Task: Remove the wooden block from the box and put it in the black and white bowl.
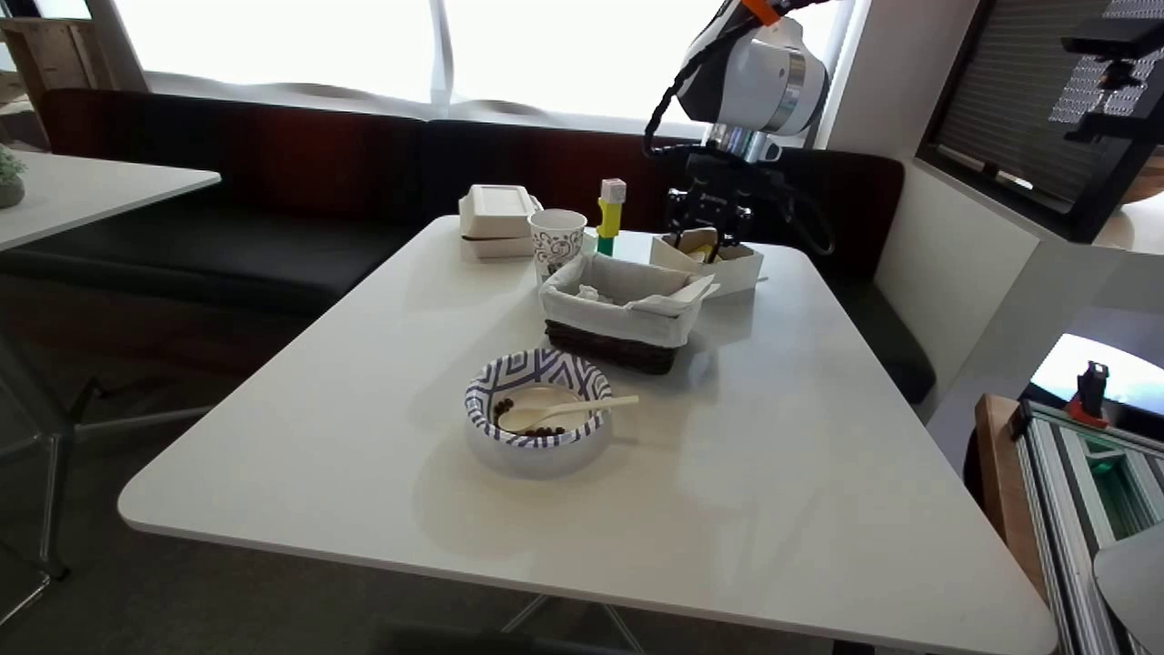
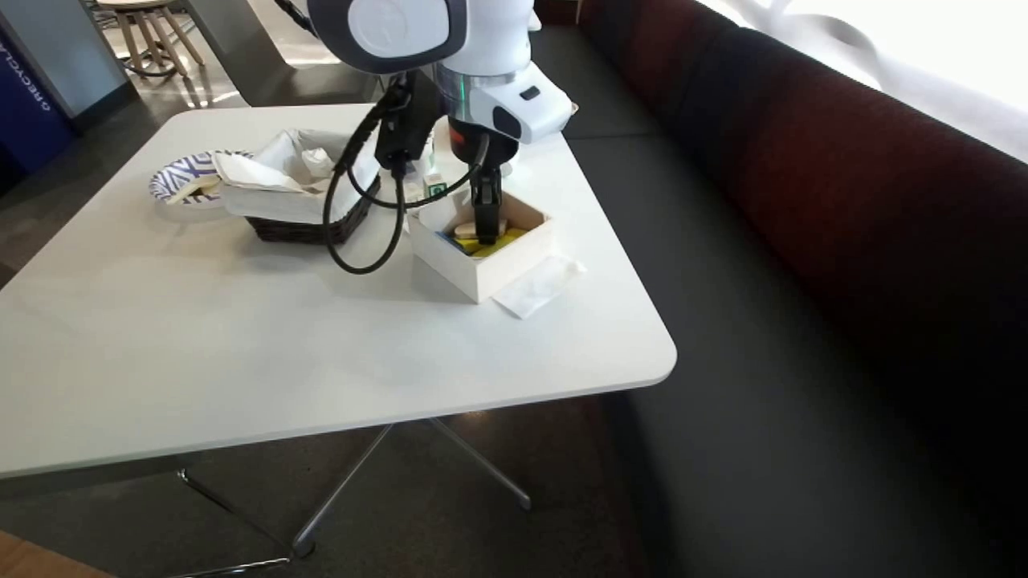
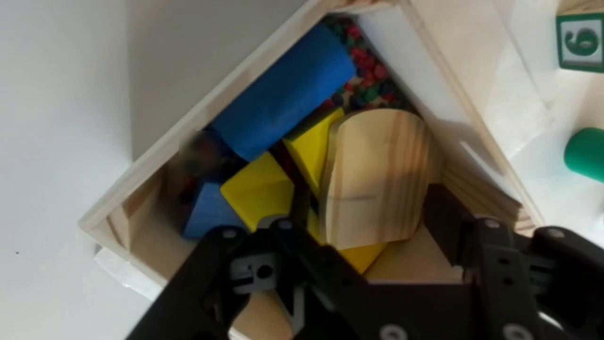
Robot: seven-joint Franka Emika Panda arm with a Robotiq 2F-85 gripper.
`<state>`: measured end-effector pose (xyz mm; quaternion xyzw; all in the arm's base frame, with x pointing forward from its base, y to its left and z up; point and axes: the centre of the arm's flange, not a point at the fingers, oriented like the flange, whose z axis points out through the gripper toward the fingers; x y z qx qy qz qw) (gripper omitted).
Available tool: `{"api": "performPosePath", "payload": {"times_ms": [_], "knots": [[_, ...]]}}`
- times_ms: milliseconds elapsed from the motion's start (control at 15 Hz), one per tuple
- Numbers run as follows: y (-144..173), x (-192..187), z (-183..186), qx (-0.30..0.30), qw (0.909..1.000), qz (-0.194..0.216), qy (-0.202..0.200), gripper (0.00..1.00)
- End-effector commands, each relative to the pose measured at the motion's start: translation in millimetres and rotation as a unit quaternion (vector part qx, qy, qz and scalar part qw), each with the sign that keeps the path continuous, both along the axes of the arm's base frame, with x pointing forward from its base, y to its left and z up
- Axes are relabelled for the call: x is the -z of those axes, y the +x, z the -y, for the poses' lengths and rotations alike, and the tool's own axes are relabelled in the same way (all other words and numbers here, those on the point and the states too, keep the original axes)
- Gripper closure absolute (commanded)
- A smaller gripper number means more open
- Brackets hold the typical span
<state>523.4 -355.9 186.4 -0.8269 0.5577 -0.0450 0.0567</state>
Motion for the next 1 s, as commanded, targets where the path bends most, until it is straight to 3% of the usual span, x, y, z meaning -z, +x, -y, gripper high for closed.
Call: {"api": "performPosePath", "payload": {"times_ms": [0, 133, 267, 333, 533, 733, 933], "knots": [[9, 13, -2, -0.02, 0.9996, 0.009, -0.017, 0.49], [11, 13, -4, -0.029, 0.9992, 0.018, -0.019, 0.66], [12, 12, -6, -0.035, 0.9988, 0.025, -0.021, 0.73], [12, 12, -7, -0.039, 0.9987, 0.027, -0.021, 0.7], [11, 7, -6, -0.044, 0.9982, 0.034, -0.022, 0.76], [8, -8, -8, -0.042, 0.9981, 0.039, -0.023, 1.0], [-2, -25, -10, -0.03, 0.9987, 0.037, -0.018, 0.98]]}}
